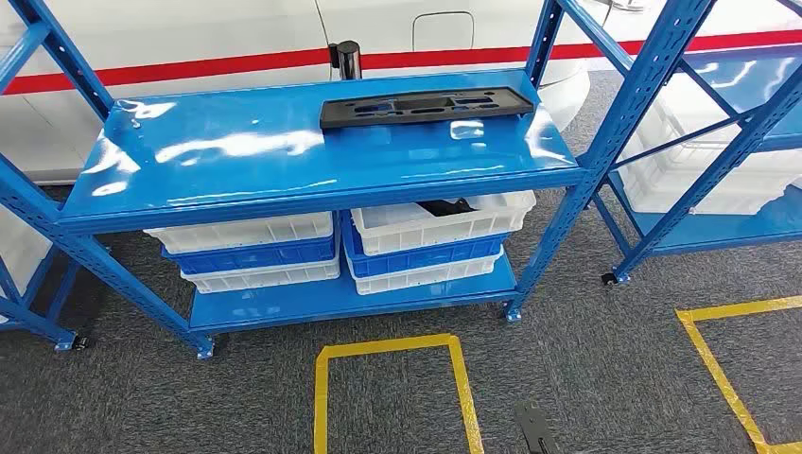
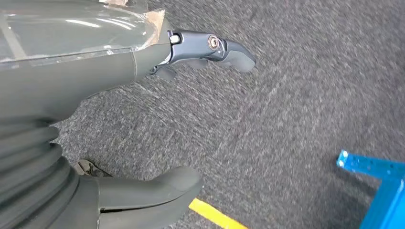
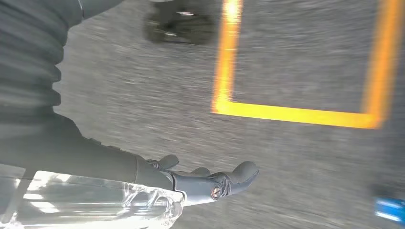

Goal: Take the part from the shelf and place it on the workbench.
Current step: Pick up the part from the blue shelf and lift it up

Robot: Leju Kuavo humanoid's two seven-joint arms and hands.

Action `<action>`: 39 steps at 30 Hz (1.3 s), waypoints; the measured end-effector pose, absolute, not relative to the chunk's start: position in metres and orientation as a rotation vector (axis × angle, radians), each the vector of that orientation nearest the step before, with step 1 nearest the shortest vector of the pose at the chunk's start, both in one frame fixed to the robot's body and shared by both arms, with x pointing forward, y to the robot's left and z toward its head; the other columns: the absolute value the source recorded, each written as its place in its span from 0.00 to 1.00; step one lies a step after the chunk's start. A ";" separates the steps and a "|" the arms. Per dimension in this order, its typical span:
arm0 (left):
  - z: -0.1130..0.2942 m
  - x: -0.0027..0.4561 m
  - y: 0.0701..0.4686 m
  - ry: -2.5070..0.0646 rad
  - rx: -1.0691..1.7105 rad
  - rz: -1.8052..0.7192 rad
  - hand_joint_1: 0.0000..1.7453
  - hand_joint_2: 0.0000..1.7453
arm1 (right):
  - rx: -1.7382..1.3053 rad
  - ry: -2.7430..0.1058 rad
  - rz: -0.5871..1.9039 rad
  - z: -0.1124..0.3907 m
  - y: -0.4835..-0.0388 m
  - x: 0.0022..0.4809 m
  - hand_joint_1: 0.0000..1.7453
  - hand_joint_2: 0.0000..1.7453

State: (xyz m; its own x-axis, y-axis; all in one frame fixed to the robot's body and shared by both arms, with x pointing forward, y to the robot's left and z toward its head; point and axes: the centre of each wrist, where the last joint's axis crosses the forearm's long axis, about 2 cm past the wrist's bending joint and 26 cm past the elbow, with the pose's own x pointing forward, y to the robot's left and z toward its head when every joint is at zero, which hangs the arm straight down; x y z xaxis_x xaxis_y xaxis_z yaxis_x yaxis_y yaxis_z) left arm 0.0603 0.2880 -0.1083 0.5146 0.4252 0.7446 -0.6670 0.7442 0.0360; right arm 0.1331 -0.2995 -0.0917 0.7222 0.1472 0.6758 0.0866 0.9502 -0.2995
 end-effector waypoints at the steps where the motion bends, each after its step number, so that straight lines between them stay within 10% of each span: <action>1: -0.108 0.061 0.288 -0.791 0.335 0.669 0.00 1.00 | -0.322 -0.792 0.036 -0.090 -0.300 0.138 0.00 1.00; 39: -0.100 0.103 0.284 -0.926 0.191 0.423 0.00 1.00 | -0.566 -2.098 0.382 0.138 -0.333 0.334 0.00 1.00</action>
State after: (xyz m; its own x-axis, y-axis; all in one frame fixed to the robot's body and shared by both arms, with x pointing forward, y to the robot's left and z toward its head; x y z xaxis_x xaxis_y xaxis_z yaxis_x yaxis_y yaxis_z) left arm 0.1033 0.2844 -0.1004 0.5264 0.2703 0.8061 -0.4323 0.9015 -0.0200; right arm 0.3338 -0.3331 0.1383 -0.4889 0.5283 0.6942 0.2495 0.8472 -0.4691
